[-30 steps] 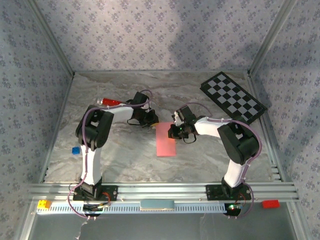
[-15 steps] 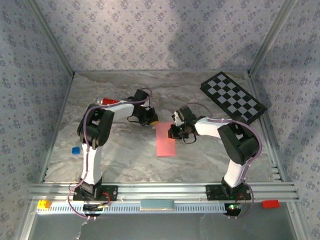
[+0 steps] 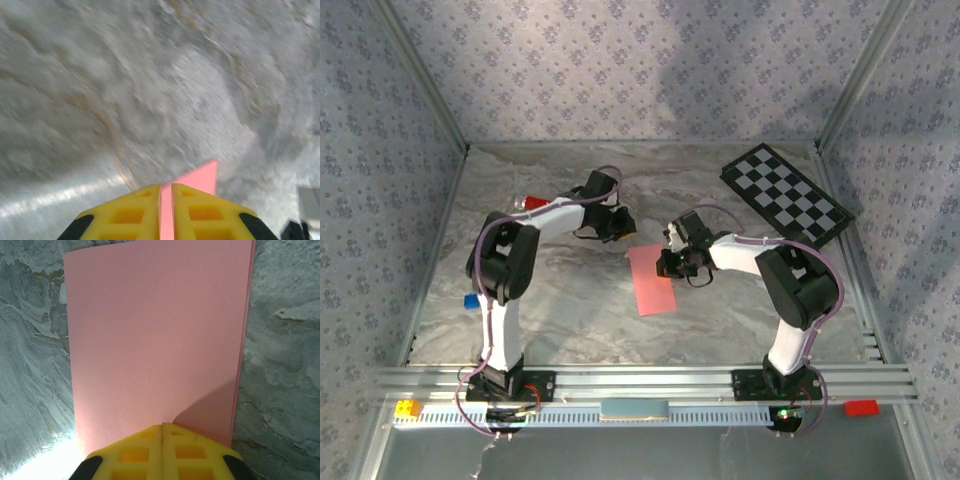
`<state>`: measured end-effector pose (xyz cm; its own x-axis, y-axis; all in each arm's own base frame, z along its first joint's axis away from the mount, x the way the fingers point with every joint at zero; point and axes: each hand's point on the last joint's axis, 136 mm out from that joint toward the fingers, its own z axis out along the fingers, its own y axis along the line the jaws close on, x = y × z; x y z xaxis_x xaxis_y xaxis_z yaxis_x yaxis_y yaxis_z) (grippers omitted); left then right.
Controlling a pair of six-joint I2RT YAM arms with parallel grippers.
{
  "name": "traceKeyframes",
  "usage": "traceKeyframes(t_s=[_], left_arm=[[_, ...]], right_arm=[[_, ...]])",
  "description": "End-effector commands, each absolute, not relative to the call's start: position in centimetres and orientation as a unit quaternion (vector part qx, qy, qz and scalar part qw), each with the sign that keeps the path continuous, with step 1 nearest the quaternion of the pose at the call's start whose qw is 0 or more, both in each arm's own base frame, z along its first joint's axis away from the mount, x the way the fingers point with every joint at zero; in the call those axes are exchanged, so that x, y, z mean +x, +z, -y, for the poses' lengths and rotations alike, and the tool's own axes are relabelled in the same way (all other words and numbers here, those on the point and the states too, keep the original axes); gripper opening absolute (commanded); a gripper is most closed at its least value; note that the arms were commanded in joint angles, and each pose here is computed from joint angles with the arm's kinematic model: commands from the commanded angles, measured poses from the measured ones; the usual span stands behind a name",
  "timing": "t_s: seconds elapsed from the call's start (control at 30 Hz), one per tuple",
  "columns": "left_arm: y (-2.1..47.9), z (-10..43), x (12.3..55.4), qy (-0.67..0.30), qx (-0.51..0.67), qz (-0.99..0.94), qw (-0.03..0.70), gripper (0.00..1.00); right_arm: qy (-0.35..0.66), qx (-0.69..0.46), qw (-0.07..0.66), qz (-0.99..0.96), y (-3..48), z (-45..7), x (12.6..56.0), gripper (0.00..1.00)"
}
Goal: Fold a paper plane with a square sheet of paper (pick it up from the middle)
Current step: First fold the square sheet of paper in half at the center of the table.
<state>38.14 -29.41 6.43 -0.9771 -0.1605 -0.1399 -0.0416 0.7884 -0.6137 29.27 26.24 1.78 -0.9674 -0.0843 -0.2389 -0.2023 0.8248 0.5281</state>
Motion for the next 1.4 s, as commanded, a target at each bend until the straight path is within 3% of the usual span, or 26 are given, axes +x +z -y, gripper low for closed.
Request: traceKeyframes(t_s=[0.0, 0.27, 0.5, 1.07, 1.37], left_arm=[[8.1, 30.9, 35.1, -0.353, -0.017, -0.931, 0.085, 0.14], [4.8, 31.7, 31.4, -0.382, -0.023, -0.923, 0.050, 0.14], [1.5, 30.2, 30.5, -0.341, -0.026, -0.939, 0.036, 0.14], [7.0, 31.8, 30.7, -0.402, -0.024, -0.914, 0.052, 0.16], [4.3, 32.4, 26.5, -0.400, -0.026, -0.916, 0.012, 0.15]], right_arm=[[0.183, -0.047, 0.011, -0.982, -2.9, -21.7, 25.2, 0.00], [0.179, -0.043, 0.005, -0.983, -3.3, -21.6, 25.1, 0.00], [0.176, -0.045, 0.002, -0.983, -3.3, -21.6, 24.8, 0.00], [0.169, -0.034, 0.004, -0.985, -3.7, -21.4, 24.6, 0.00], [0.167, -0.029, 0.005, -0.985, -3.7, -21.4, 24.8, 0.00]])
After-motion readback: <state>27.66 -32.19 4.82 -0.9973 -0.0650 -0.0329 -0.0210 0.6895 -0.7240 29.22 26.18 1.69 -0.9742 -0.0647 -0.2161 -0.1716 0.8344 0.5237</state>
